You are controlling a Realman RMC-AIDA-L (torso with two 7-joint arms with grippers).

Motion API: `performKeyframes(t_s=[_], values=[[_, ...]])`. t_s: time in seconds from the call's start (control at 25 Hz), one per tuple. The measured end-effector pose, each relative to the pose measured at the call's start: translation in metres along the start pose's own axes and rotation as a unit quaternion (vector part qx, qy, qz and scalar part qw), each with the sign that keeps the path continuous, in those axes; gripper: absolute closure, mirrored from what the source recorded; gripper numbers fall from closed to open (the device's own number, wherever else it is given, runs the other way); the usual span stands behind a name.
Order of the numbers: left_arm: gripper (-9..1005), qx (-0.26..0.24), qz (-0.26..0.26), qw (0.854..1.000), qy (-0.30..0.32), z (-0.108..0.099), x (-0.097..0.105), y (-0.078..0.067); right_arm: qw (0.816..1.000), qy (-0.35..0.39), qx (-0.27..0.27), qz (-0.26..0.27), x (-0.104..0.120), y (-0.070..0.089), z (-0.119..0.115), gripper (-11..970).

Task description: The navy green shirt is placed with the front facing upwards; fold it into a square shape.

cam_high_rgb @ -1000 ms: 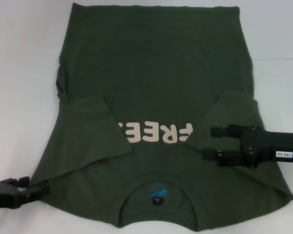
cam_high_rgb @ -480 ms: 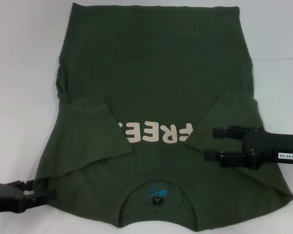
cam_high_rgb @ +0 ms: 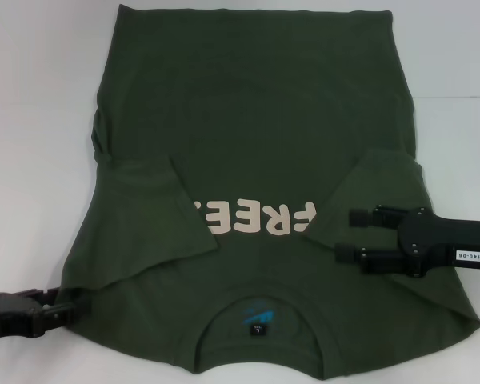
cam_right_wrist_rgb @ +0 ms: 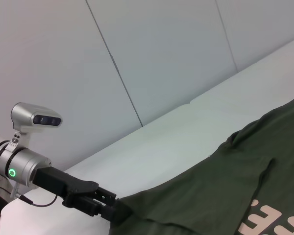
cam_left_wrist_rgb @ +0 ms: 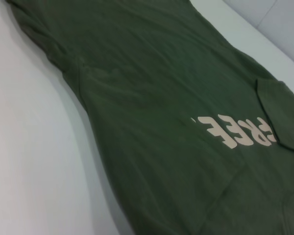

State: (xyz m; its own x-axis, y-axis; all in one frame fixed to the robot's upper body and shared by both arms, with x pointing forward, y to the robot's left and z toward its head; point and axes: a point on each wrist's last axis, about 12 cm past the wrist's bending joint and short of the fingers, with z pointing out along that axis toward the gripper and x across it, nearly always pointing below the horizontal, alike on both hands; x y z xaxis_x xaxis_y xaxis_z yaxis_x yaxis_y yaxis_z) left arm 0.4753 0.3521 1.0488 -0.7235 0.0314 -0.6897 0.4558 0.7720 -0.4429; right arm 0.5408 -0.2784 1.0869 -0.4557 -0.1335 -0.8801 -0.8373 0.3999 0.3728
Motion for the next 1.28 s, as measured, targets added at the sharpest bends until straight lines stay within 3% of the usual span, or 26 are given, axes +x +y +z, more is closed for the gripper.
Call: performKeyframes(t_s=[0.28, 0.52, 0.64, 0.84, 1.04, 1.28], values=[[364, -0.012, -0.001, 1.0, 0.012, 0.004, -0.003, 0.002, 1.0, -0.007, 0.001, 0.001, -0.001, 0.0, -0.001, 48], [573, -0.013, -0.004, 1.0, 0.011, 0.006, -0.006, 0.002, 1.0, -0.01, 0.003, 0.001, -0.001, 0.0, -0.002, 53], [778, -0.012, -0.005, 1.0, 0.011, 0.007, -0.008, 0.002, 1.0, -0.01, 0.003, 0.001, -0.002, 0.0, -0.002, 56], [966, -0.011, -0.006, 1.0, 0.011, 0.005, -0.01, 0.002, 1.0, -0.01, 0.007, 0.013, 0.0, -0.001, -0.006, 60], [966, -0.003, -0.013, 1.0, 0.004, 0.003, -0.012, 0.0, 0.999, -0.01, 0.019, 0.048, 0.004, -0.003, -0.015, 65], [966, 0.015, -0.014, 1.0, -0.015, 0.003, -0.017, -0.004, 0.985, 0.019, 0.028, 0.168, 0.008, -0.006, -0.037, 70]])
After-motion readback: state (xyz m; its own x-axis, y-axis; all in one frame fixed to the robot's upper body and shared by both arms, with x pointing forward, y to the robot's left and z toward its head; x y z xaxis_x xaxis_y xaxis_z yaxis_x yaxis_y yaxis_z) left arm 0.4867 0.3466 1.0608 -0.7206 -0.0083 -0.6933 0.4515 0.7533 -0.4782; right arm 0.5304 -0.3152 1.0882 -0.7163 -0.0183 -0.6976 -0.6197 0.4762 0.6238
